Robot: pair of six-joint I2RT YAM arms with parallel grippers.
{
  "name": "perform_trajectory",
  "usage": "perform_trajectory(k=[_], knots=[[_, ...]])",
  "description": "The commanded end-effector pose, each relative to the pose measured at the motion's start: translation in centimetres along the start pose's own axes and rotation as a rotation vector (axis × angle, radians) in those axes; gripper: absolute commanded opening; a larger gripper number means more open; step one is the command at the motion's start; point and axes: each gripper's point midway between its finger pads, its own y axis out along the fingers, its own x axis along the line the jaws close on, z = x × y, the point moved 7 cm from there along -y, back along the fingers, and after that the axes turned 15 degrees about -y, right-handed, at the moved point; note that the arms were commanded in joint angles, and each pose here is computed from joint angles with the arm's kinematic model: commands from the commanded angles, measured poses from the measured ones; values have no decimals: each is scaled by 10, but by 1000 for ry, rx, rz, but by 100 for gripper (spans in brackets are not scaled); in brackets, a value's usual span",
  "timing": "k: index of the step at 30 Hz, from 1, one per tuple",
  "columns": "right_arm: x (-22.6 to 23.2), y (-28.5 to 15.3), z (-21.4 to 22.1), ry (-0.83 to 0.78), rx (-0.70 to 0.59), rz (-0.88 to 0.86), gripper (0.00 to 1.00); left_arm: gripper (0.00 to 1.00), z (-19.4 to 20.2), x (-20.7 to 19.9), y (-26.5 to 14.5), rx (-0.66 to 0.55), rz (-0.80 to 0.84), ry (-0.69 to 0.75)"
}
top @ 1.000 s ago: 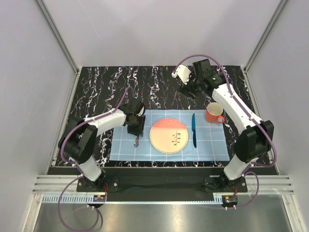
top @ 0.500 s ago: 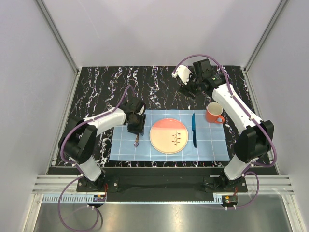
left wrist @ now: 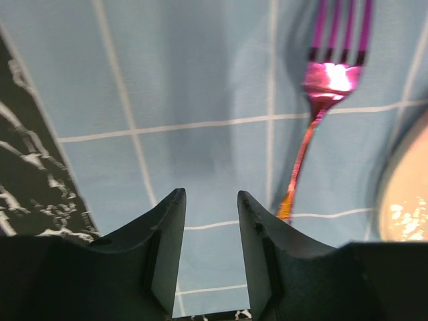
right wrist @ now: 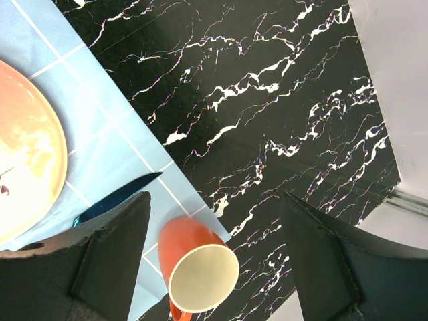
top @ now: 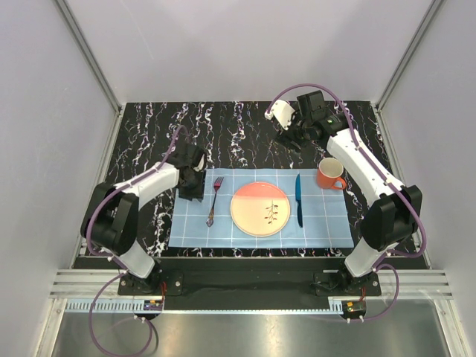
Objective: Set the dinner table for one person
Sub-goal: Place the fork on the napkin.
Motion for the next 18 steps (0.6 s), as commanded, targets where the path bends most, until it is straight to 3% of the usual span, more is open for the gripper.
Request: perform_trajectory(k=[1, 8, 12, 18], knots=[[-14, -21, -17, -21, -63, 80, 84, 42, 9, 12, -5, 4, 10, 52], [-20, -25, -21, -23, -72, 103, 78, 42, 22, 6, 5, 111, 105, 110], [-20, -25, -22, -21, -74, 103, 77, 48, 34, 13, 26, 228, 69, 138], [-24, -27, -24, -25, -76, 117, 79, 51, 35, 7, 32, 263, 101, 171]])
